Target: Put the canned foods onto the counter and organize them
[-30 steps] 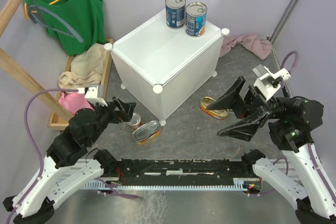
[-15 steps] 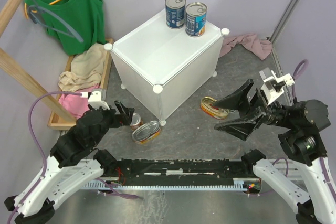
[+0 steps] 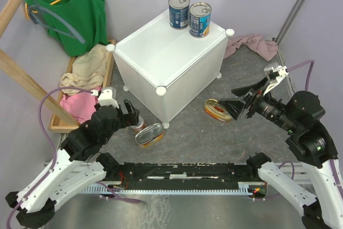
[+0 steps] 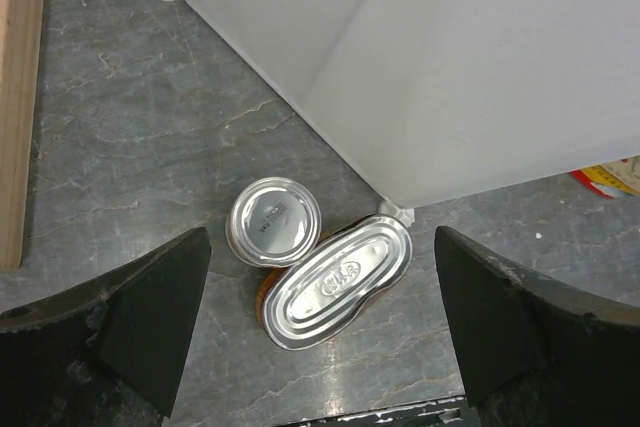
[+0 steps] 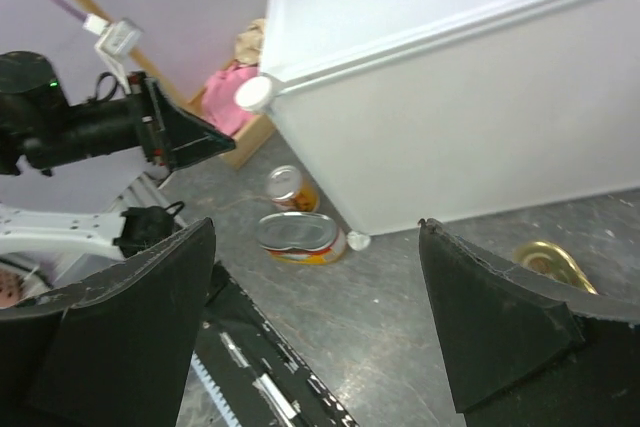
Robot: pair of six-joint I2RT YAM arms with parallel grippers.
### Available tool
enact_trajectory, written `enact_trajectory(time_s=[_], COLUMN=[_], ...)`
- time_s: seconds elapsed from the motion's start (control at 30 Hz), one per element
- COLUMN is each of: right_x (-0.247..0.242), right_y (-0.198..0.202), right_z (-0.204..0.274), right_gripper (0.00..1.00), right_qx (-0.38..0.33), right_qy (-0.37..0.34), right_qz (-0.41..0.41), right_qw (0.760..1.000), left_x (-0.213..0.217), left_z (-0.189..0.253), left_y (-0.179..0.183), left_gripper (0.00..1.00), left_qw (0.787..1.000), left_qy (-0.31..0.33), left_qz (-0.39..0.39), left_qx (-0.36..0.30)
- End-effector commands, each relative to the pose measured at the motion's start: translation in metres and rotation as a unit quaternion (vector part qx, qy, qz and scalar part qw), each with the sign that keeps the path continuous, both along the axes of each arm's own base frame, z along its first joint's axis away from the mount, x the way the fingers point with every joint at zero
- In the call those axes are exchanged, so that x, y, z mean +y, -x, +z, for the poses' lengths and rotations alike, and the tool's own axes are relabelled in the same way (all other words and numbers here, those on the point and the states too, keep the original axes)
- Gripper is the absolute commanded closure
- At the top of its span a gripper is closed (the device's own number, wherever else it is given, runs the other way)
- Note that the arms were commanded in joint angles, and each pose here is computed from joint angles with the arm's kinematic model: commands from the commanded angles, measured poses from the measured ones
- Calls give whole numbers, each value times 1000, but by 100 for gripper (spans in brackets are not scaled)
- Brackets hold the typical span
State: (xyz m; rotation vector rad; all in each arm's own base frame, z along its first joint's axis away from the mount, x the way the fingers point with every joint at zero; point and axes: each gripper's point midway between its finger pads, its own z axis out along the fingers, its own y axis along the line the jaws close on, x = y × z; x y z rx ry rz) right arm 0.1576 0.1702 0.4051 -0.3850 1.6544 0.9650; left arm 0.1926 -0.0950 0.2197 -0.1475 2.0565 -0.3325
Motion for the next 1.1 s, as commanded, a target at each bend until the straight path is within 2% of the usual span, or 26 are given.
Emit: enact_trajectory(time_s=[0.0, 0.57, 0.9, 1.07], right_x=[-23, -58, -87, -94], right_y=[-21, -53, -73, -82], right_z=[-1, -48, -103, -124], right_gripper=[10, 11, 10, 9], right_qx=[-7, 33, 100, 120], right_qy=[27, 92, 177, 207], right_qz=[-85, -205, -288, -311], right_qw=[996, 974, 936, 920], left_x=[3, -10, -1, -5], left_z=[7, -59, -97, -109], left_y=[-8, -11, -19, -23], left_gripper=[0, 1, 1, 1], left_qw=[999, 992, 981, 980], left_qy=[18, 20, -27, -39], left_qz=[38, 86, 142, 141], left_qx=[-4, 91, 127, 133])
